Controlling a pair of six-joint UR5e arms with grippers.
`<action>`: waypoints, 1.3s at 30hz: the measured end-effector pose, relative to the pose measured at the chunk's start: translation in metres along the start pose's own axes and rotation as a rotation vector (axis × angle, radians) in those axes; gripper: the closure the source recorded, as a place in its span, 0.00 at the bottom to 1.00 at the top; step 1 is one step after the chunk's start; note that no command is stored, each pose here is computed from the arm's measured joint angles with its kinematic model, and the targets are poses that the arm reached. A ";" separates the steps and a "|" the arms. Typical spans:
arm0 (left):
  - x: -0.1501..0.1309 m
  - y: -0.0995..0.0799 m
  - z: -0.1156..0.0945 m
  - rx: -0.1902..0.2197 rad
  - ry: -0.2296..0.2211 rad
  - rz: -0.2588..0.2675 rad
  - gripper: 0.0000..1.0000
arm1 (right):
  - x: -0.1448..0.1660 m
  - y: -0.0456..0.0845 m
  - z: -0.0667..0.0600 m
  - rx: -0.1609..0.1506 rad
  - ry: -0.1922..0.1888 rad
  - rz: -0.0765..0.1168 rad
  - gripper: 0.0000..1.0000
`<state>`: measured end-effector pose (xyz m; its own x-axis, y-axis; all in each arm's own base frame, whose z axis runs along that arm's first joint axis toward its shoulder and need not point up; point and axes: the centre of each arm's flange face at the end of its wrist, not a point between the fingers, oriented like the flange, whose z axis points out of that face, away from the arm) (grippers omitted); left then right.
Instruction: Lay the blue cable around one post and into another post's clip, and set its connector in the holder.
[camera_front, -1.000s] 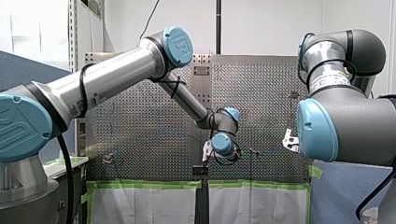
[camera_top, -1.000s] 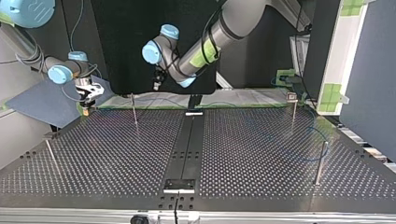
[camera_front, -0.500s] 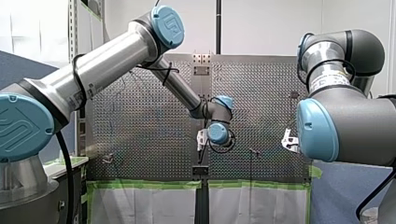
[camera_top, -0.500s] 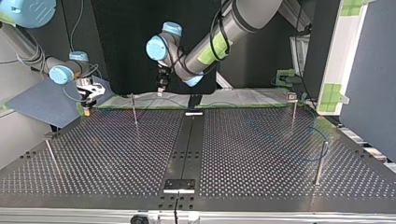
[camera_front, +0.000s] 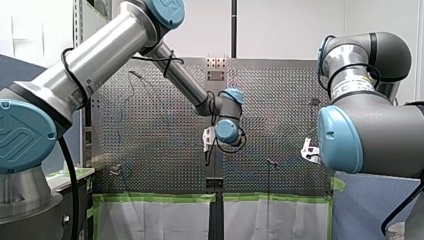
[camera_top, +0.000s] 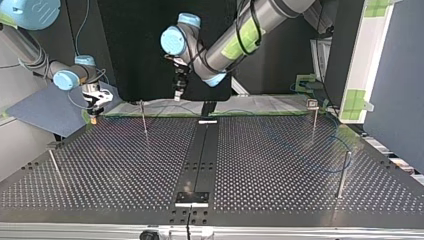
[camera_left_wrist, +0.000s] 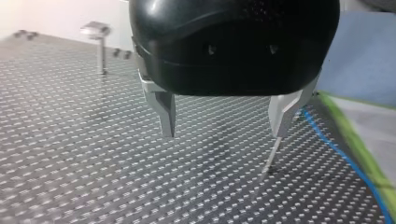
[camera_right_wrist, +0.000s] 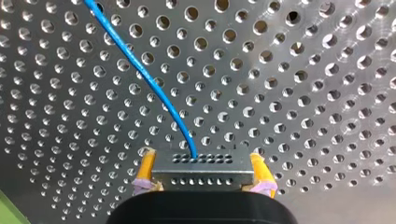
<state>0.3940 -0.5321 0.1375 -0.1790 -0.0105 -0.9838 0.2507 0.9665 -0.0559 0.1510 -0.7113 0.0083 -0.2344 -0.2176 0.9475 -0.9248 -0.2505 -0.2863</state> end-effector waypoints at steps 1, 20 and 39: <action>-0.003 0.002 -0.001 -0.001 -0.008 -0.011 0.00 | 0.000 0.000 0.000 0.001 0.000 0.000 1.00; -0.060 0.028 -0.051 0.016 -0.178 -0.237 0.00 | -0.004 -0.011 0.001 0.016 -0.008 0.005 1.00; -0.104 0.059 -0.102 0.070 -0.339 -0.358 0.00 | -0.005 -0.017 0.001 0.026 -0.009 0.004 1.00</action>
<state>0.3300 -0.4473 0.2540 0.0507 -0.4326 -0.9002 0.2953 0.8675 -0.4002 0.1679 -0.7073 0.0081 -0.2351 -0.2274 0.9450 -0.9159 -0.2737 -0.2937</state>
